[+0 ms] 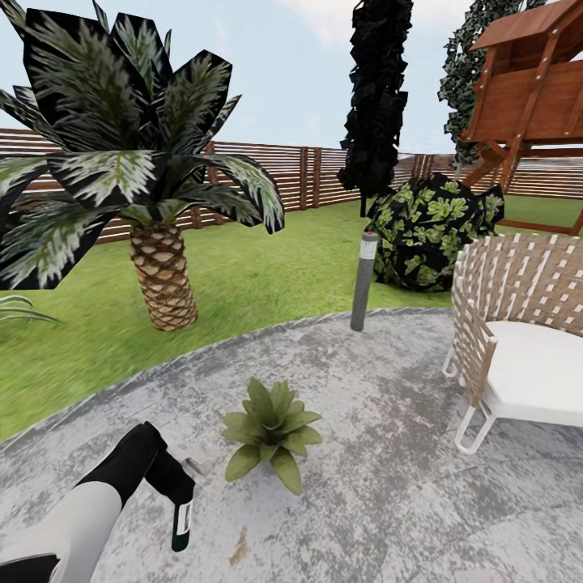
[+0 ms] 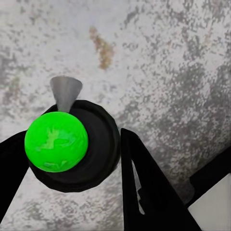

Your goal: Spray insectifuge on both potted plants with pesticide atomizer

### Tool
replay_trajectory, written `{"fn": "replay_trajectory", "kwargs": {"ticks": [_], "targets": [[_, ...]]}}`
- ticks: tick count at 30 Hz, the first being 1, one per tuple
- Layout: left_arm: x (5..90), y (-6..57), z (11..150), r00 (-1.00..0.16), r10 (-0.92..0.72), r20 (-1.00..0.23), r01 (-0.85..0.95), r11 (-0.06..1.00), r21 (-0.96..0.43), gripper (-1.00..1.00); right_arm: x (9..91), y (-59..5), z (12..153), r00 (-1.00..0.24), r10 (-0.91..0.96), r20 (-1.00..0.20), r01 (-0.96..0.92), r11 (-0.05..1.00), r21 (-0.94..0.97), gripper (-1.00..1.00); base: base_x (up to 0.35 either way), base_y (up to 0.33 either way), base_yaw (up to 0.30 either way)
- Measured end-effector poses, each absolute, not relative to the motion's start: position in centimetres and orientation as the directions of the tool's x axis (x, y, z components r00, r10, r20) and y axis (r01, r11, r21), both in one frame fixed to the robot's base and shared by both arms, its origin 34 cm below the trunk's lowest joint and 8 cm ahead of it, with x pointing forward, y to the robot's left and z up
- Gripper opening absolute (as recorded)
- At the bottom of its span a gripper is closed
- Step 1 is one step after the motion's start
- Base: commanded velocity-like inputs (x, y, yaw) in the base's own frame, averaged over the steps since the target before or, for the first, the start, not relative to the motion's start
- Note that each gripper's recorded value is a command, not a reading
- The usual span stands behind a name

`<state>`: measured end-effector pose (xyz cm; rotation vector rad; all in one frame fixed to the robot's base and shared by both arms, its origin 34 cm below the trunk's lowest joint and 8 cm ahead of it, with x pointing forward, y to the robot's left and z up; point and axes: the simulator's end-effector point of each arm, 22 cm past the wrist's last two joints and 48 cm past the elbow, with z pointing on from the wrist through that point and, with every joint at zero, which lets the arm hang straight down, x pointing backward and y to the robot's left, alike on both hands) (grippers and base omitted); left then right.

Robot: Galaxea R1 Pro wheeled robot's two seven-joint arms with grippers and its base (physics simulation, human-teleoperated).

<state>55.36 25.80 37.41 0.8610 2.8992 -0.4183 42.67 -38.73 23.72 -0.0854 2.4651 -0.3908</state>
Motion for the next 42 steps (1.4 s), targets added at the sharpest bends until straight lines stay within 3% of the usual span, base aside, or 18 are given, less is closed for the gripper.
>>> {"fn": "replay_trajectory", "kwargs": {"ticks": [8, 13, 20, 34, 42], "targets": [[54.7, 28.3, 37.4, -0.828, 0.551, -0.106, 0.560, 0.802, -0.206, -1.00, 42.5, -38.7, 23.7, -0.799, -0.155, -0.581, 0.032, 0.954, -0.298, 1.00, 0.002, 0.003, 0.000], [52.3, 27.4, 38.5, -0.800, 0.599, -0.043, 0.581, 0.753, -0.309, -1.00, 42.3, -38.7, 23.5, -0.802, -0.156, -0.577, 0.029, 0.954, -0.299, 1.00, 0.000, 0.000, 0.000], [54.9, 27.7, 40.8, -0.789, 0.605, -0.106, 0.610, 0.752, -0.249, -1.00, 42.2, -38.7, 23.5, -0.802, -0.156, -0.576, 0.029, 0.954, -0.298, 1.00, 0.000, 0.000, 0.000], [54.7, 27.2, 40.8, -0.799, 0.593, -0.096, 0.596, 0.762, -0.255, -1.00, 42.2, -38.6, 23.5, -0.803, -0.152, -0.576, 0.031, 0.955, -0.295, 1.00, 0.077, 0.086, 0.000], [60.1, 21.7, 45.0, -0.766, 0.620, -0.169, 0.642, 0.726, -0.246, -1.00, 42.2, -38.5, 23.5, -0.803, -0.153, -0.576, 0.030, 0.955, -0.296, 1.00, 0.000, 0.000, 0.000]]}}
